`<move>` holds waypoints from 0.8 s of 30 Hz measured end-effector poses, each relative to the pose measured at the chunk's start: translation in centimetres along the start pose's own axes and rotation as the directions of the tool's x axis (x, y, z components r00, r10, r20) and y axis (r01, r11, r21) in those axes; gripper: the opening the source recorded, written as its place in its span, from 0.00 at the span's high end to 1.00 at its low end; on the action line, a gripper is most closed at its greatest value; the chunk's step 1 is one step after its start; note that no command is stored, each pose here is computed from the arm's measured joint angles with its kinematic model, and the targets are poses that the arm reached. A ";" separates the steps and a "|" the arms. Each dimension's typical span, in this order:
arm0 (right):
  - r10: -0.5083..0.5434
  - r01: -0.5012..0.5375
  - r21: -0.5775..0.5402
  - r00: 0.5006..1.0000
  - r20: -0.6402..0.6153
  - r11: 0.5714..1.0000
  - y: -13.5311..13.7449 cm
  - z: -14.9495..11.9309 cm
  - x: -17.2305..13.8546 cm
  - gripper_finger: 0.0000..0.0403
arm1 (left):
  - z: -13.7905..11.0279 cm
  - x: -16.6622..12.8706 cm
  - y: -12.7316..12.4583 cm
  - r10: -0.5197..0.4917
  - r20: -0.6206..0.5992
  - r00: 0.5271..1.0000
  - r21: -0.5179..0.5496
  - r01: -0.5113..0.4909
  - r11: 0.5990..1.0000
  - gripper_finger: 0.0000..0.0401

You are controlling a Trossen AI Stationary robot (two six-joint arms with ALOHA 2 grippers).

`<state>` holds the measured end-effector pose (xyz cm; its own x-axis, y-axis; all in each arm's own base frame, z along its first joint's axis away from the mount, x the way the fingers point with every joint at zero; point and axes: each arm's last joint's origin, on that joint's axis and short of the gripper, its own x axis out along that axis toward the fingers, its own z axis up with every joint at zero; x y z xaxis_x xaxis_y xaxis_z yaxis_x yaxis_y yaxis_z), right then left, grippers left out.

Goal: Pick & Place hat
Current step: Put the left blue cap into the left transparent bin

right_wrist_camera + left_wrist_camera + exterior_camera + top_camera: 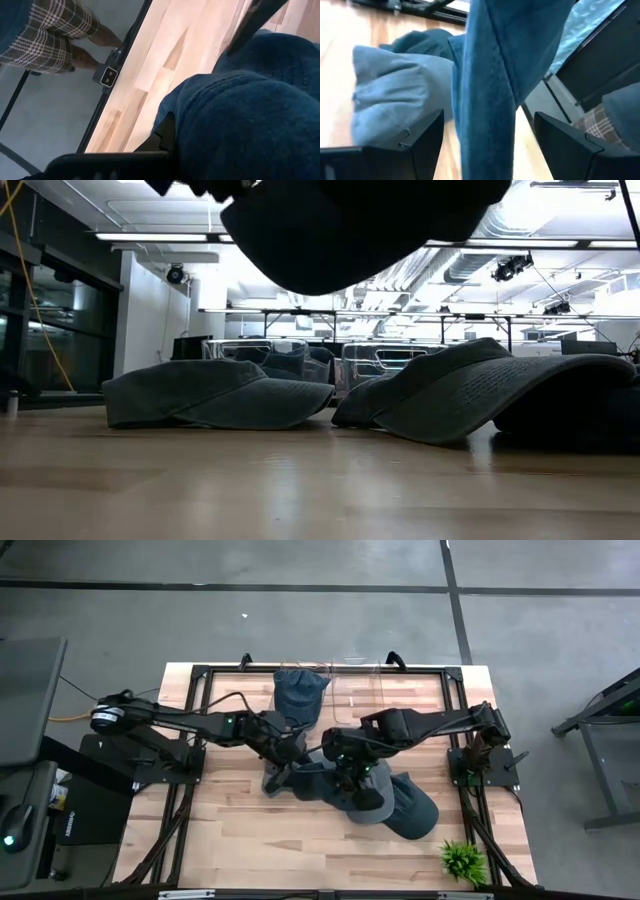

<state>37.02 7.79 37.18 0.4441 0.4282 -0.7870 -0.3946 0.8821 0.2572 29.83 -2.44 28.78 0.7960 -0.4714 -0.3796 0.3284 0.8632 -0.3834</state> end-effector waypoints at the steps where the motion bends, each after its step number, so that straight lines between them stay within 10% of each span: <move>1: -0.001 0.001 0.001 1.000 0.003 1.000 -0.1 0.0 0.0 1.00 | 0.1 0.2 0.1 -0.010 0.007 1.000 -0.004 0.010 1.000 0.30; 24: -0.017 0.018 -0.011 0.997 0.074 1.000 -0.7 0.7 -0.3 1.00 | 0.2 0.5 -0.1 -0.100 -0.006 0.995 -0.033 0.099 0.995 0.50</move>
<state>37.70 7.13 37.61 0.5091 0.4261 -0.7478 -0.3949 0.8876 0.2369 30.31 -2.71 28.76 0.7562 -0.5561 -0.3447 0.3889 0.8057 -0.4468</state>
